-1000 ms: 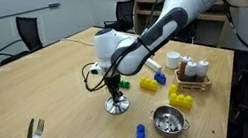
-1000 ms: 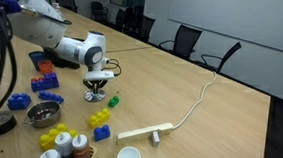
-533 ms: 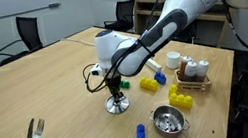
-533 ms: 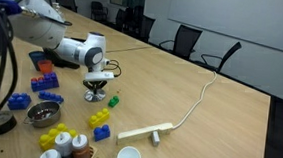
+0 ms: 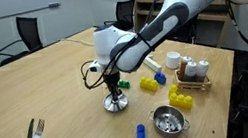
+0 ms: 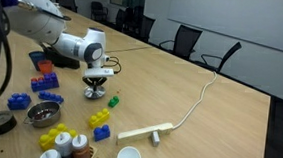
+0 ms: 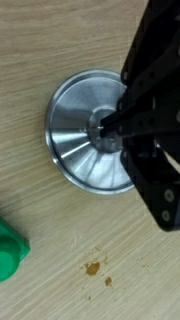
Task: Put the silver lid on top of the silver pot
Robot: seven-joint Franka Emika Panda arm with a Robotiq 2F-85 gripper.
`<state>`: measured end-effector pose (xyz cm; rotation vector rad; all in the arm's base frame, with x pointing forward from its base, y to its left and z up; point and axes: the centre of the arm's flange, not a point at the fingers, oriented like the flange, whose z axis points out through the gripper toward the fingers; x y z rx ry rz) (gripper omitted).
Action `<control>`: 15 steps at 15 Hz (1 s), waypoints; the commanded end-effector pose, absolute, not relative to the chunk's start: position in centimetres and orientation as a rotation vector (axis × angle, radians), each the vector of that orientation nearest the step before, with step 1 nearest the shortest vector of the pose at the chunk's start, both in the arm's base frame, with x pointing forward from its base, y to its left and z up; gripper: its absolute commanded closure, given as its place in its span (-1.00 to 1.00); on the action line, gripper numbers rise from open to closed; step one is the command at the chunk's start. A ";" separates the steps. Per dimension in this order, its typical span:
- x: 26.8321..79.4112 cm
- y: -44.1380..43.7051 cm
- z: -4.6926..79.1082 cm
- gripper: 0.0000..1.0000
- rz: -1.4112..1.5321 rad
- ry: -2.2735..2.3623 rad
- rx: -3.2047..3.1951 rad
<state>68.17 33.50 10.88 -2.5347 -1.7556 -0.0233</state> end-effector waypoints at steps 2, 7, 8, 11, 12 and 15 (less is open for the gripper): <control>62.8 32.1 15.3 0.98 0.040 -1.680 -2.540; 56.0 32.7 19.1 0.98 -0.014 -1.515 -2.646; 54.8 32.9 19.3 0.98 -0.044 -1.425 -2.686; 51.2 33.1 19.3 0.98 -0.102 -1.185 -2.776; 49.9 33.1 19.0 0.98 -0.113 -1.108 -2.805; 44.8 33.2 18.5 0.98 -0.144 -0.874 -2.889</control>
